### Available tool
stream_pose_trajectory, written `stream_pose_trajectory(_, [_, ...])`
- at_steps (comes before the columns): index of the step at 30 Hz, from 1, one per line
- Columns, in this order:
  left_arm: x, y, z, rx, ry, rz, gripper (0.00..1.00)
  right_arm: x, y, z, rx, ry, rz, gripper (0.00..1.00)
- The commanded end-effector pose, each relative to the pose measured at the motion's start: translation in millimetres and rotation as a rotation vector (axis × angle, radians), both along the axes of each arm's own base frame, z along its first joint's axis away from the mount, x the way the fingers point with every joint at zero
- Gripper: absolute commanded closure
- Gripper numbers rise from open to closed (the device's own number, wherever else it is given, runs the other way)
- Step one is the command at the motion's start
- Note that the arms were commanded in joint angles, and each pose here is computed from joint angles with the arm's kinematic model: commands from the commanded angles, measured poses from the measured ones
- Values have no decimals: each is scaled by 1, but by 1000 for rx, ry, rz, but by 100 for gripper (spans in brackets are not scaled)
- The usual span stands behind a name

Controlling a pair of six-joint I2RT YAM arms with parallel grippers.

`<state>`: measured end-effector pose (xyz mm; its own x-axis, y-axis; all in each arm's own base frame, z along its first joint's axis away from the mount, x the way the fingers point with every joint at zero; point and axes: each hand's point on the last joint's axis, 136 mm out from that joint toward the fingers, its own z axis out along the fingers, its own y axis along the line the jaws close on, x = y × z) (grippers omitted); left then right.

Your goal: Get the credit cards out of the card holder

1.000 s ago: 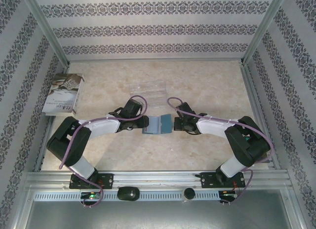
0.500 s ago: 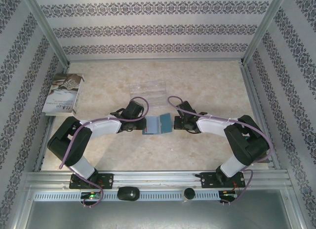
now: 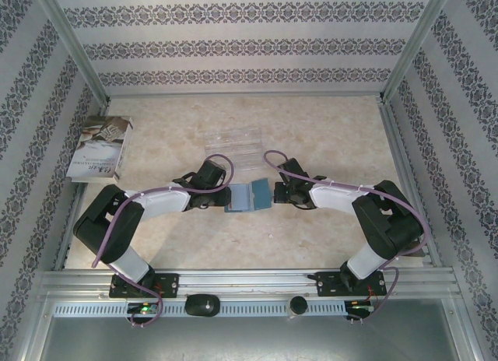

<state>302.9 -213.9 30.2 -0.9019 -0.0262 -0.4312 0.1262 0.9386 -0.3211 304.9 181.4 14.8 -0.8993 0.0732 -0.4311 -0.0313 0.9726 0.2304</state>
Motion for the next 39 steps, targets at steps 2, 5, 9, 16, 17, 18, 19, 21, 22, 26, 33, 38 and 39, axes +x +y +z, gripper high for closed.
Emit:
stream_pose_trajectory(2, [-5,-8,-5,-20,7,-18,71,14,-1,-2,-11,-31,-4,100])
stream_pose_trajectory(5, [-8,-3,-15,15,44,-9,74,15,-1,1,-8,-39,-3,100])
stream_pose_trajectory(9, [-9,-6,-17,0,48,-17,74,17,0,6,-2,-53,3,100])
stream_pose_trajectory(16, [-7,-10,-9,-22,29,-21,71,22,-5,24,-15,-106,12,83])
stream_pose_trajectory(17, [-7,-10,-10,-21,32,-21,71,23,-6,34,-13,-132,19,75])
stream_pose_trajectory(18, [-8,-10,-11,-21,37,-22,71,24,-7,45,-13,-157,26,70])
stream_pose_trajectory(19, [-8,-10,-13,-20,40,-23,71,25,-8,56,-17,-183,34,66])
stream_pose_trajectory(21, [-10,-11,-15,-25,45,-28,71,24,-10,77,-21,-238,40,60])
stream_pose_trajectory(22, [-10,-11,-16,-26,46,-28,71,23,-10,87,-22,-265,47,59])
stream_pose_trajectory(26, [-10,-12,-16,-35,41,-28,71,5,35,117,74,-380,262,52])
stream_pose_trajectory(33, [-10,-13,-17,-47,41,-32,71,-45,119,79,93,-289,686,27])
stream_pose_trajectory(38, [-12,-12,-16,-45,41,-34,71,-41,125,52,26,-252,709,27])
stream_pose_trajectory(39, [-11,-12,-15,-45,38,-34,71,-41,126,48,15,-249,716,27])
